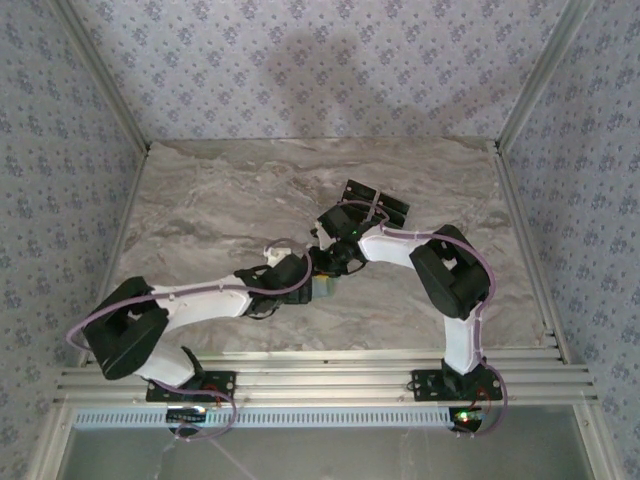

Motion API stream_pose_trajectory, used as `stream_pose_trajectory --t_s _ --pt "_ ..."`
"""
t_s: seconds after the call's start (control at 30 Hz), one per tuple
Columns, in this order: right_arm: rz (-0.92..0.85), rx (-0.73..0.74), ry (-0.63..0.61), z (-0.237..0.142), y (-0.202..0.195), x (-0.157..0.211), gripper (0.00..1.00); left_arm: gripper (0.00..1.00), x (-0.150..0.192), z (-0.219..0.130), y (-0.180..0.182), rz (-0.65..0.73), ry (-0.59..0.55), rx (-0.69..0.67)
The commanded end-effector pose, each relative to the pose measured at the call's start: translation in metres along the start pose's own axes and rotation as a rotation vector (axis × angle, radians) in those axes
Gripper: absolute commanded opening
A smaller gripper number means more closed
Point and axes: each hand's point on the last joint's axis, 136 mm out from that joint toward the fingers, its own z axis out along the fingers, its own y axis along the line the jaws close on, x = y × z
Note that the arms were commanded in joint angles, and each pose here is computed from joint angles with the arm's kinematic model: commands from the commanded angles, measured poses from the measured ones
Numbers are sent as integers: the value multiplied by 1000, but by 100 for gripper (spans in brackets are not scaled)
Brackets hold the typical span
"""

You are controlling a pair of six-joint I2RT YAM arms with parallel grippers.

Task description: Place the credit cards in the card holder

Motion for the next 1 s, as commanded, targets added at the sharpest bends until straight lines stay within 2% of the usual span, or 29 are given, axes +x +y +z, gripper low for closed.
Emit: stream_pose_trajectory --t_s 0.0,0.23,0.6,0.97 --pt "56 59 66 9 -21 21 44 100 -13 -1 -4 -8 -48 -24" --pt "46 39 48 1 -13 14 44 100 -3 9 7 7 -23 -88" --pt "53 40 -47 -37 -10 -1 45 100 4 12 12 1 -10 -104" --pt "59 29 -22 -23 -12 5 45 100 6 13 13 4 -10 -107"
